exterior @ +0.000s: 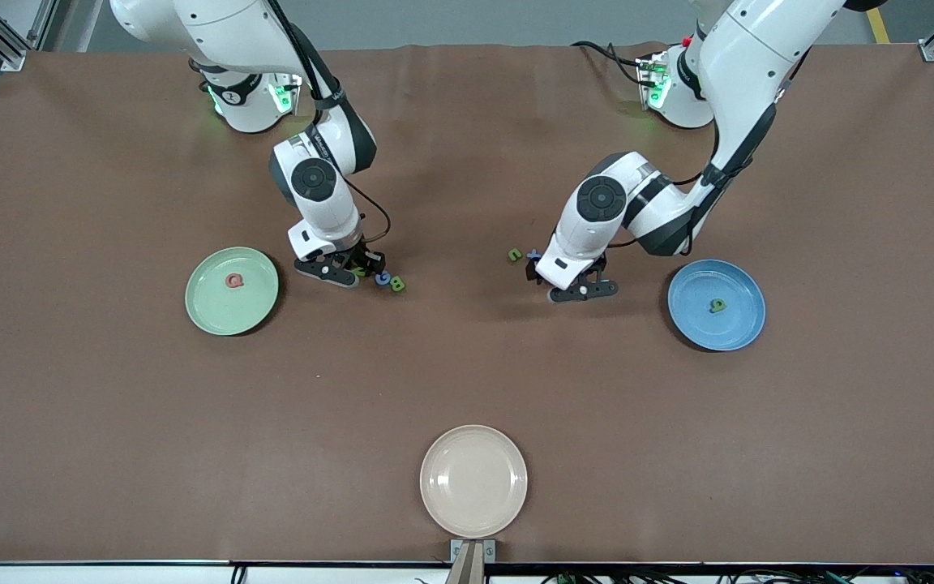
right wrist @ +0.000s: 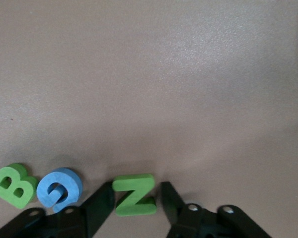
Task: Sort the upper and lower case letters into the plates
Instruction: 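Grasp the green Z with the right gripper while the left gripper grasps blue 3, then drop the Z on the green plate while the left gripper drops 3 on blue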
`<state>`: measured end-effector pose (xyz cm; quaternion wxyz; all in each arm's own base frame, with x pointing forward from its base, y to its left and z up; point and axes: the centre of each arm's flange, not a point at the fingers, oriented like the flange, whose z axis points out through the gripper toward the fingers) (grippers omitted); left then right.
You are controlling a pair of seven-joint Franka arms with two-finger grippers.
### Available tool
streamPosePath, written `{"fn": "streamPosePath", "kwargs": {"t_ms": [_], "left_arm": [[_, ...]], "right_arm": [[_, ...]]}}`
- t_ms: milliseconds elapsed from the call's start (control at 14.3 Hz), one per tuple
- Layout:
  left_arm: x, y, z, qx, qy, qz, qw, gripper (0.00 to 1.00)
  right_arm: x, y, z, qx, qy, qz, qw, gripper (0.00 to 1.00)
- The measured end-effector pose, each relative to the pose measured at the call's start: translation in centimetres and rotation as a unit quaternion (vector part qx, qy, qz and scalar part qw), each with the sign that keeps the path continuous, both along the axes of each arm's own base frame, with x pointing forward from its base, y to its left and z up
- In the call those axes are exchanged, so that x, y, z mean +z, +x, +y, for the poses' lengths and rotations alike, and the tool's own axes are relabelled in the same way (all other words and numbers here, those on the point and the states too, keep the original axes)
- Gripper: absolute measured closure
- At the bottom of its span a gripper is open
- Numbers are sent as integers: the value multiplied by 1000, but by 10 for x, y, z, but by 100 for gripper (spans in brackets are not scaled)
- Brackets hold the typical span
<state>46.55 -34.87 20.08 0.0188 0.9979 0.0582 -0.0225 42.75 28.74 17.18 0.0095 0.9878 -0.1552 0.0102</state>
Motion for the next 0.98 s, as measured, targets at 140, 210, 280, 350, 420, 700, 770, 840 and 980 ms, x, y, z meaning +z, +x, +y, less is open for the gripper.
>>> {"fn": "streamPosePath", "kwargs": {"t_ms": [140, 210, 280, 350, 420, 700, 770, 840, 980], "left_arm": [[-5, -4, -4, -4, -2, 3, 1000, 3], [-7, -5, -6, -5, -3, 5, 1000, 3], [-8, -5, -6, -6, -3, 6, 1000, 9], [-9, -6, -6, -6, -2, 7, 1000, 9], [-11, -6, -6, -6, -2, 9, 1000, 15], [-19, -13, -11, -11, -1, 18, 1000, 26], [-20, -14, -12, -12, -1, 19, 1000, 27], [-21, -14, -12, -12, -1, 20, 1000, 27], [-24, -15, -12, -12, -1, 22, 1000, 31]], "right_arm": [[0, 0, 0, -1, -1, 1, 1000, 60], [0, 0, -1, -2, -1, 2, 1000, 60], [0, 1, -3, -3, -2, 4, 1000, 60], [0, 4, -9, -3, -4, 6, 1000, 60], [1, 10, -19, 2, -7, 12, 1000, 60], [25, 48, -87, 35, -6, 39, 999, 65], [36, 58, -109, 46, -3, 46, 998, 65], [46, 67, -132, 52, 1, 52, 997, 65], [60, 80, -168, 61, 8, 55, 997, 65]]}}
